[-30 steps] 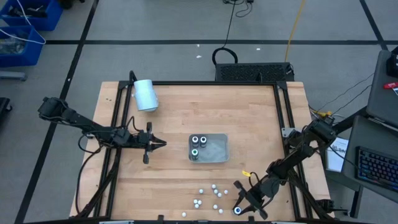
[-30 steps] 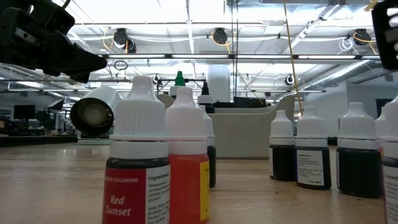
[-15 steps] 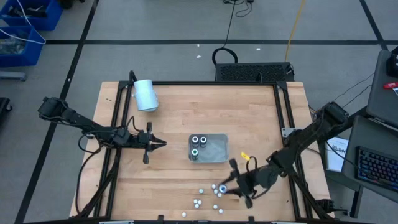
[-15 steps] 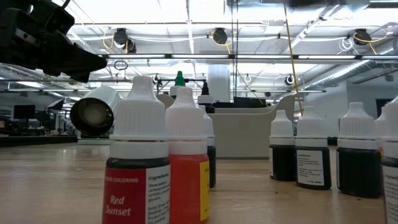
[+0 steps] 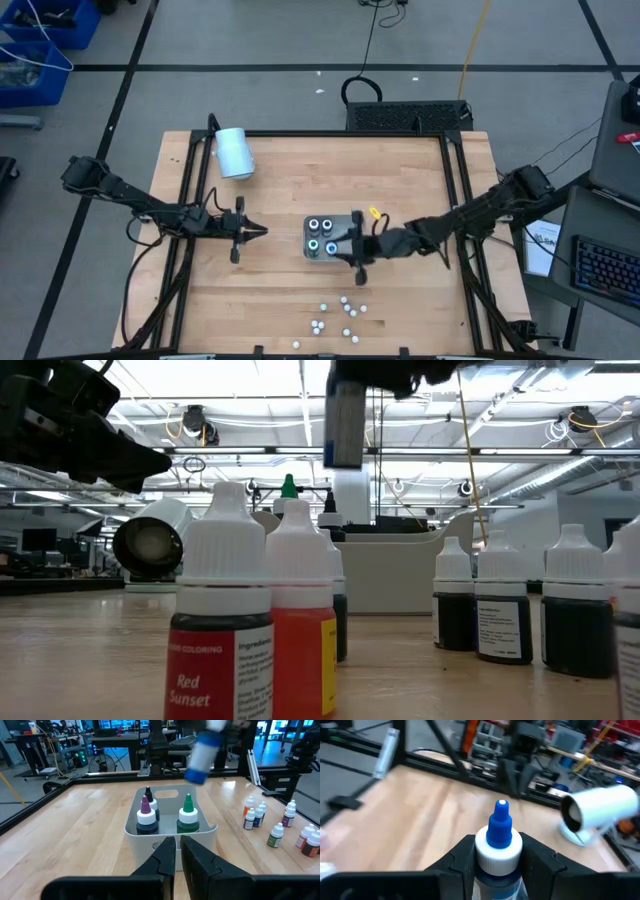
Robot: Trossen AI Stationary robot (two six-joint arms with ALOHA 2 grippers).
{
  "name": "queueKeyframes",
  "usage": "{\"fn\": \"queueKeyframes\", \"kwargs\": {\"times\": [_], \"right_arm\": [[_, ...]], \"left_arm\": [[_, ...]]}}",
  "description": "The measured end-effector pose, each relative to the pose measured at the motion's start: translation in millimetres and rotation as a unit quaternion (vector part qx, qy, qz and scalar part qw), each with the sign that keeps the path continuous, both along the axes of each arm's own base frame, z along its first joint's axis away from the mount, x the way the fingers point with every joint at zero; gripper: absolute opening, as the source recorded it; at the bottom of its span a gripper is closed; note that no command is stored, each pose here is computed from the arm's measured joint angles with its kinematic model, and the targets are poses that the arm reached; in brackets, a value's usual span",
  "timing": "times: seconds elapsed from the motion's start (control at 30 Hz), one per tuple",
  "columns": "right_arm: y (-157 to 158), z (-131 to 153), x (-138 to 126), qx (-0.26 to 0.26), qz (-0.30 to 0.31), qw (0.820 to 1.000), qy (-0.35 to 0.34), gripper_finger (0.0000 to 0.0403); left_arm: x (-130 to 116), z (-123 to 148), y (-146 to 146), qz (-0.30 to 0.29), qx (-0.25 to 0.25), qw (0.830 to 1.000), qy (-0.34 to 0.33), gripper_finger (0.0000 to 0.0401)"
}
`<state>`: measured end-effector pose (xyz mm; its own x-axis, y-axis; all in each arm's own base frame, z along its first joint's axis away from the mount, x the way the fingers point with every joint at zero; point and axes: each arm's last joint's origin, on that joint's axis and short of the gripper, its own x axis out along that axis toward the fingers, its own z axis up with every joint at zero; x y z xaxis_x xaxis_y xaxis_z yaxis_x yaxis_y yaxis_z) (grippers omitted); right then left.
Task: Pick & Place food coloring
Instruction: Put the large blue food coloring bottle into the bin
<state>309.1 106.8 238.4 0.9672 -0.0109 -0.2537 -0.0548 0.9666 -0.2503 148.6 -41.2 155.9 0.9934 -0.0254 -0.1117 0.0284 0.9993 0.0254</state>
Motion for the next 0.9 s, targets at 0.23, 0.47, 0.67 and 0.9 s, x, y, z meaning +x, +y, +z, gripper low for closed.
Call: {"fn": "queueKeyframes", "kwargs": {"times": [0.23,0.47,0.67,0.9], "right_arm": [[-22.2,-24.7,-2.0,0.040,-0.003,0.999,-0.014,0.0112],[-29.3,-38.9,-10.7,0.065,-0.015,0.997,-0.024,0.0117],[-29.5,-41.2,-11.4,0.080,-0.021,0.996,-0.015,0.0113],[-30.8,-58.6,-4.3,0.085,-0.057,0.995,-0.003,0.0115]], "left_arm": [[-0.1,-0.7,0.0,0.000,0.001,1.000,0.003,0.0037],[-0.1,-0.7,0.3,0.005,0.004,1.000,0.003,0.0037],[-0.1,-0.6,0.7,0.012,0.004,1.000,0.003,0.0037],[-0.1,-0.6,0.7,0.012,0.005,1.000,0.003,0.0037]]}}
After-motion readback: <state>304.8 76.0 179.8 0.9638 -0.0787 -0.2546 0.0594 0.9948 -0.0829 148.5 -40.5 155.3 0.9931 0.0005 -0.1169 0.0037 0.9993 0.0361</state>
